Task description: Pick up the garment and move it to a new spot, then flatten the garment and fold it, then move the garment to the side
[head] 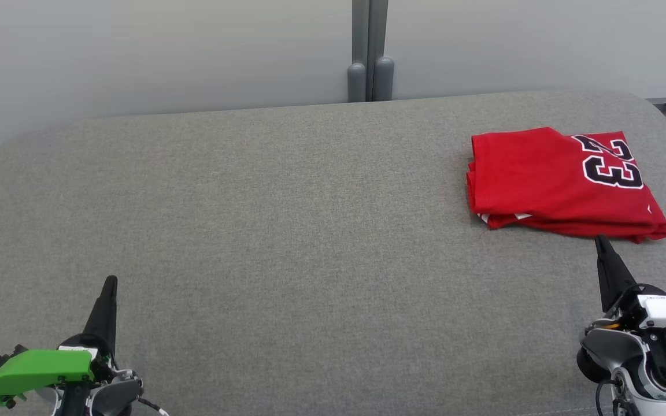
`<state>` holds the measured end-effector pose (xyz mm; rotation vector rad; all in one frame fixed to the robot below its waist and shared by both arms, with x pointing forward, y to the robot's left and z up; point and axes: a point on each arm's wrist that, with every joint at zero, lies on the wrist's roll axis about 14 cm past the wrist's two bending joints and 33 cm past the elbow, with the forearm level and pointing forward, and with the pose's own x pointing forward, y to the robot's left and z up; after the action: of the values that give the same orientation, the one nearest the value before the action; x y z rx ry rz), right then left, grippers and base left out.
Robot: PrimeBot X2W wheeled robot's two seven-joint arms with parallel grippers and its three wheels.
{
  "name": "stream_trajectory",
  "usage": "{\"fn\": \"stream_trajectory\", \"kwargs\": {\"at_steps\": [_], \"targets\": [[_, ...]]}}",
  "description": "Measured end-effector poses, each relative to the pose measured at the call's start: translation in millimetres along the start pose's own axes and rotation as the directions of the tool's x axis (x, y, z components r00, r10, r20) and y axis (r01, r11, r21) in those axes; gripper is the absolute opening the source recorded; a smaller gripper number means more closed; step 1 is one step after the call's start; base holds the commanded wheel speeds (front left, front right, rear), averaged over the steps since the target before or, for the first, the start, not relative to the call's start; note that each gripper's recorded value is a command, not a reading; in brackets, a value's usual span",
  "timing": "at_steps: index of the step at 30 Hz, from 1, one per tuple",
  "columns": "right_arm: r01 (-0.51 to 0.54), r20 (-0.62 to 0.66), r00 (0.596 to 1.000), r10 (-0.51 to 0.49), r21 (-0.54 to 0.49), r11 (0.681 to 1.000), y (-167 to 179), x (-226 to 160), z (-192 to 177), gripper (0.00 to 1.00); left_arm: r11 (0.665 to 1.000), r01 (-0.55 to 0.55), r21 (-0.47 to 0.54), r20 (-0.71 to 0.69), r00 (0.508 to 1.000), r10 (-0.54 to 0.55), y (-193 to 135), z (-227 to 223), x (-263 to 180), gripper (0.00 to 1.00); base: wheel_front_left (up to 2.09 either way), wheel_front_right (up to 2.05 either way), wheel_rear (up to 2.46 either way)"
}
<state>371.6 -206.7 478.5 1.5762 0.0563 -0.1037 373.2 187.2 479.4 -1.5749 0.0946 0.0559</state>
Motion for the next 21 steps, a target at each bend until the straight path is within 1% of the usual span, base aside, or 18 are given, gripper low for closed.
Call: {"fn": "stream_trajectory", "kwargs": {"at_steps": [21], "targets": [[0.001, 0.0, 1.0, -0.001, 0.0, 1.0, -0.5, -0.1, 0.1, 0.0, 1.0, 0.002, 0.0, 0.001, 1.0, -0.002, 0.0, 0.2, 0.0, 0.0, 0.0, 0.0, 0.0]]}}
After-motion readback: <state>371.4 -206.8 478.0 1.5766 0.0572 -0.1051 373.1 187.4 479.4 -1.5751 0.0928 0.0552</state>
